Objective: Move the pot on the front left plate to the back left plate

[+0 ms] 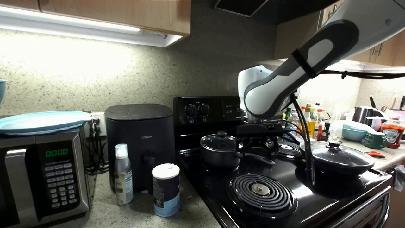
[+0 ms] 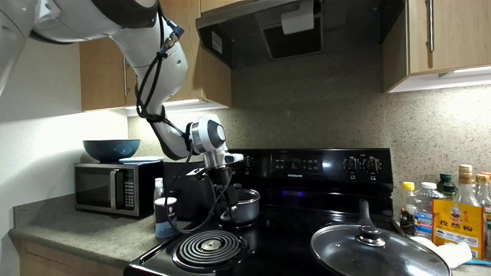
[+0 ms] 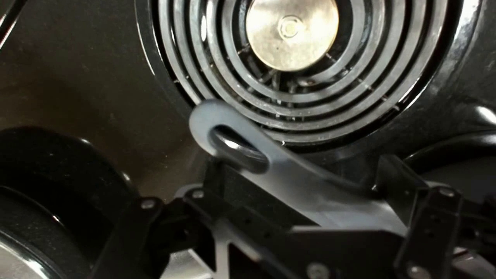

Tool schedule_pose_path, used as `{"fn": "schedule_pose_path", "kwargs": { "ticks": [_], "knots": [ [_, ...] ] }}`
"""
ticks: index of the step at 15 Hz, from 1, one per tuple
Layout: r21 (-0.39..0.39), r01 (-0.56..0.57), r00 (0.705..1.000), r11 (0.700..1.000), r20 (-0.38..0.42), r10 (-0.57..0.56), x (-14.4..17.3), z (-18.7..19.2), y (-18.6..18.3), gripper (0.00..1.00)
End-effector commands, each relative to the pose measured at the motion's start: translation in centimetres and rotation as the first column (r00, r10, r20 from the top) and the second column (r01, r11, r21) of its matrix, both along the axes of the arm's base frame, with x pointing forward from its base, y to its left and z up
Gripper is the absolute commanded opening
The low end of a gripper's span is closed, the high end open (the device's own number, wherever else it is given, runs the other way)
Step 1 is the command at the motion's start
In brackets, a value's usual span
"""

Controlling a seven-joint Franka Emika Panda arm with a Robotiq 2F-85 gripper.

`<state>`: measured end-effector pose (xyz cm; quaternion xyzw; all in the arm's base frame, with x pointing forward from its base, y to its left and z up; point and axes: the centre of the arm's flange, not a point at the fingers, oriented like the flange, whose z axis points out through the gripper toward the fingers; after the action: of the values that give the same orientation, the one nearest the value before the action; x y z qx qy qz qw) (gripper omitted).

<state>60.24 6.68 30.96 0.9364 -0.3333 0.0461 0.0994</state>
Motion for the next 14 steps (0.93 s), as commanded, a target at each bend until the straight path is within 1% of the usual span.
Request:
{"fn": "schedule_pose_path", "kwargs": {
  "ticks": [1,2,6,9,11,14],
  "knots": [
    [0.016,0.057,0.998,0.998,0.003,-0.057,0.7,0.4,-0.7,1.00],
    [0.004,0.015,1.000,1.000,0.004,-0.015,0.2,0.1,-0.6,1.00],
    [0.009,0.016,1.000,1.000,0.006,-0.016,0.3,0.1,-0.6,1.00],
    [0.014,-0.029,1.000,0.999,0.001,0.029,0.0,-0.1,0.0,1.00],
    [0.039,-0.100,0.995,0.994,-0.026,0.101,-0.3,-0.3,0.8,1.00],
    [0.064,-0.201,0.977,0.977,-0.063,0.205,-0.7,-0.8,2.4,1.00]
  ]
}}
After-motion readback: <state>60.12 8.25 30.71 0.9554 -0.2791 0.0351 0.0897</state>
